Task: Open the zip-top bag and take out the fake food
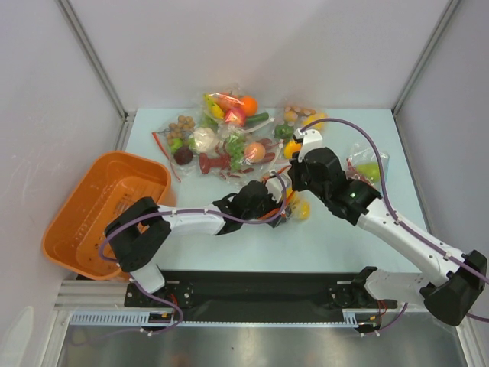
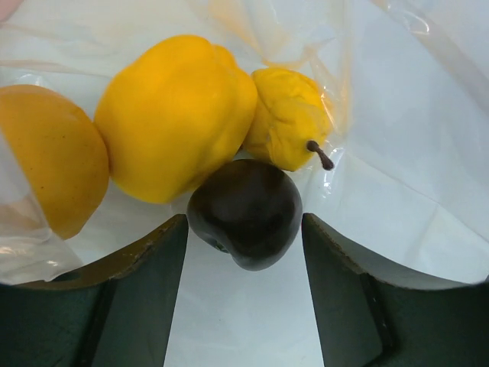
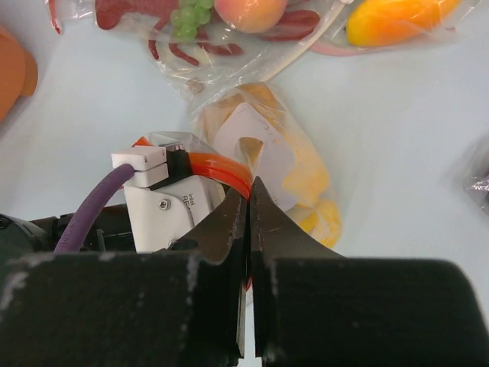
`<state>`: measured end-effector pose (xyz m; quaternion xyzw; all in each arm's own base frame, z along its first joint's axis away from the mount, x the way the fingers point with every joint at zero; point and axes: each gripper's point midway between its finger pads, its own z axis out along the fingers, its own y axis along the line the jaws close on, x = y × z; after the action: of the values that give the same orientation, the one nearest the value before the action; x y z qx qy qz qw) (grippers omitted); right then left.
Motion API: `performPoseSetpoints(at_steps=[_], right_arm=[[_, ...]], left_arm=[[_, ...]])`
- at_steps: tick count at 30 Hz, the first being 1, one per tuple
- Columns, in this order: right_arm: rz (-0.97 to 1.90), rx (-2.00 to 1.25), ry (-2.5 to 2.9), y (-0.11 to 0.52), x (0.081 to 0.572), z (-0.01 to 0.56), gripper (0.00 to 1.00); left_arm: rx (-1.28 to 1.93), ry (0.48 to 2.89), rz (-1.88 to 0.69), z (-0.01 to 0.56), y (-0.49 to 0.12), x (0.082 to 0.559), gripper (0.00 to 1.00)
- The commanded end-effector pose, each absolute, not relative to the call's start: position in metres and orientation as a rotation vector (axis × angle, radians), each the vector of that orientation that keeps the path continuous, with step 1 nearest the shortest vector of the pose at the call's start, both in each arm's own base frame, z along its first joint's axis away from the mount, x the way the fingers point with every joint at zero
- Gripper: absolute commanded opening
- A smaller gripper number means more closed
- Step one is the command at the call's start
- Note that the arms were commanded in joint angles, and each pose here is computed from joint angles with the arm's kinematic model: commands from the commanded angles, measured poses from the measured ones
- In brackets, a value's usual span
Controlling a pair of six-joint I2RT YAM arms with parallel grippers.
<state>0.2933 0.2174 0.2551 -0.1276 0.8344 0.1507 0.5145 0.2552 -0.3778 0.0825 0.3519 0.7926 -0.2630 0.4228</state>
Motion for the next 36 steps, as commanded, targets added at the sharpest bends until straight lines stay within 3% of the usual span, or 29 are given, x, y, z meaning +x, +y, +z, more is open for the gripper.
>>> performPoseSetpoints(at_steps=[1, 22, 36], right_arm=[[0.416, -0.241, 1.868, 0.222, 0.303, 0.302, 0.0], [0.369, -0.235, 1.982, 0.215, 0.297, 0.256, 0.0], [0.397, -0.222, 2.011, 0.212, 0.296, 0.241, 0.0]], left_arm=[[0.913, 2.017, -0.665, 0.076, -0.38, 0.248, 0.67], [0.761, 1.839, -0.809, 0.134, -0.416, 0.265, 0.73], [0.743, 1.778, -0.844, 0.143, -0.442, 0.274, 0.75]])
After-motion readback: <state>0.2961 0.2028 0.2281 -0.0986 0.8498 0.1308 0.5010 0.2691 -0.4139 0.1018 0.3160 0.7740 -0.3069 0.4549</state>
